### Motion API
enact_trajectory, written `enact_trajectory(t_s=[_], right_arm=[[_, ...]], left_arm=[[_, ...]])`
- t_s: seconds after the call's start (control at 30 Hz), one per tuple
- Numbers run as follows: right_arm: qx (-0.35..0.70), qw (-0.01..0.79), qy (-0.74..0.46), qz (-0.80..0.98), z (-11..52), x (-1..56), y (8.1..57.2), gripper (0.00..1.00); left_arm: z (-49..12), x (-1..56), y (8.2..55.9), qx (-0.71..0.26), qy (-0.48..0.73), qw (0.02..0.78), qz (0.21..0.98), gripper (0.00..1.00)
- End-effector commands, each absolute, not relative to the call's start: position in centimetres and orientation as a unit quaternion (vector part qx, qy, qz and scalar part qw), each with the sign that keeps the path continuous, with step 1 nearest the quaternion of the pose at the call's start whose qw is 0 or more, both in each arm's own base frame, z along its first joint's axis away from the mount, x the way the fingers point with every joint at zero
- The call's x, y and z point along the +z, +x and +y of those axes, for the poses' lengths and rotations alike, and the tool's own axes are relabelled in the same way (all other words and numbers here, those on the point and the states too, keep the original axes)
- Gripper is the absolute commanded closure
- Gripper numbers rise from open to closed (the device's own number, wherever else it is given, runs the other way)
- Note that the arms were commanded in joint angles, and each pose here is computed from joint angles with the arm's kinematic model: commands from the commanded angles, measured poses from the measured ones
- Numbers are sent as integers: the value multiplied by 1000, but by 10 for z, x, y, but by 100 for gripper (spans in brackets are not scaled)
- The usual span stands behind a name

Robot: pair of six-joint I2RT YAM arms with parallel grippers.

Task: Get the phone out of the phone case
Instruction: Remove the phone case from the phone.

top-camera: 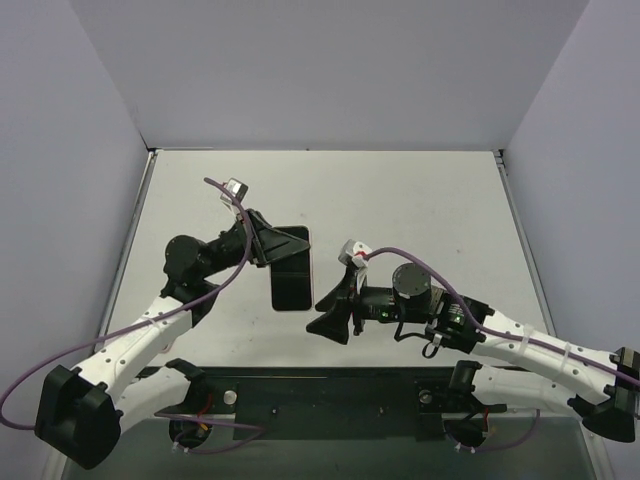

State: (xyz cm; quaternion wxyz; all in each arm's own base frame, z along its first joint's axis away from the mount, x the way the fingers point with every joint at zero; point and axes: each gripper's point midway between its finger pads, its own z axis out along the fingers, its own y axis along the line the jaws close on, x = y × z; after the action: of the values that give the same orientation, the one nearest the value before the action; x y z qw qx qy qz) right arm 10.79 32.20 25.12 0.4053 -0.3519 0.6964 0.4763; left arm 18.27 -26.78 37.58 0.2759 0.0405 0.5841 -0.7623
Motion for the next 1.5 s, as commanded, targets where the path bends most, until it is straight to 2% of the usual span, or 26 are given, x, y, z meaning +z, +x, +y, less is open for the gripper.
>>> enact_trajectory(t_s=[0.0,0.33,0.4,0.5,0.83,1.17,1.27,1.47], right_arm=[[614,363,-341,612,338,309,75,47],[652,354,-305,597,340,321,97,51],[651,352,-306,599,341,318,100,54],[655,347,-317,592,342,321,98,62],[657,321,-352,584,342,313,86,63],[621,352,-348,609,344,301,100,83],[584,371,-377,615,344,290,100,100],[400,496,-433,638,332,277,123,100]], left_arm=[[-267,399,191,-766,55,314,558,100],[-265,401,181,-768,71,310,555,100],[-265,402,179,-770,77,307,554,100],[-265,404,177,-774,80,301,552,100],[-266,405,175,-779,84,283,553,100],[-266,408,175,-794,71,260,545,100],[-267,406,175,-798,63,240,549,100],[-266,407,160,-824,71,200,526,100]])
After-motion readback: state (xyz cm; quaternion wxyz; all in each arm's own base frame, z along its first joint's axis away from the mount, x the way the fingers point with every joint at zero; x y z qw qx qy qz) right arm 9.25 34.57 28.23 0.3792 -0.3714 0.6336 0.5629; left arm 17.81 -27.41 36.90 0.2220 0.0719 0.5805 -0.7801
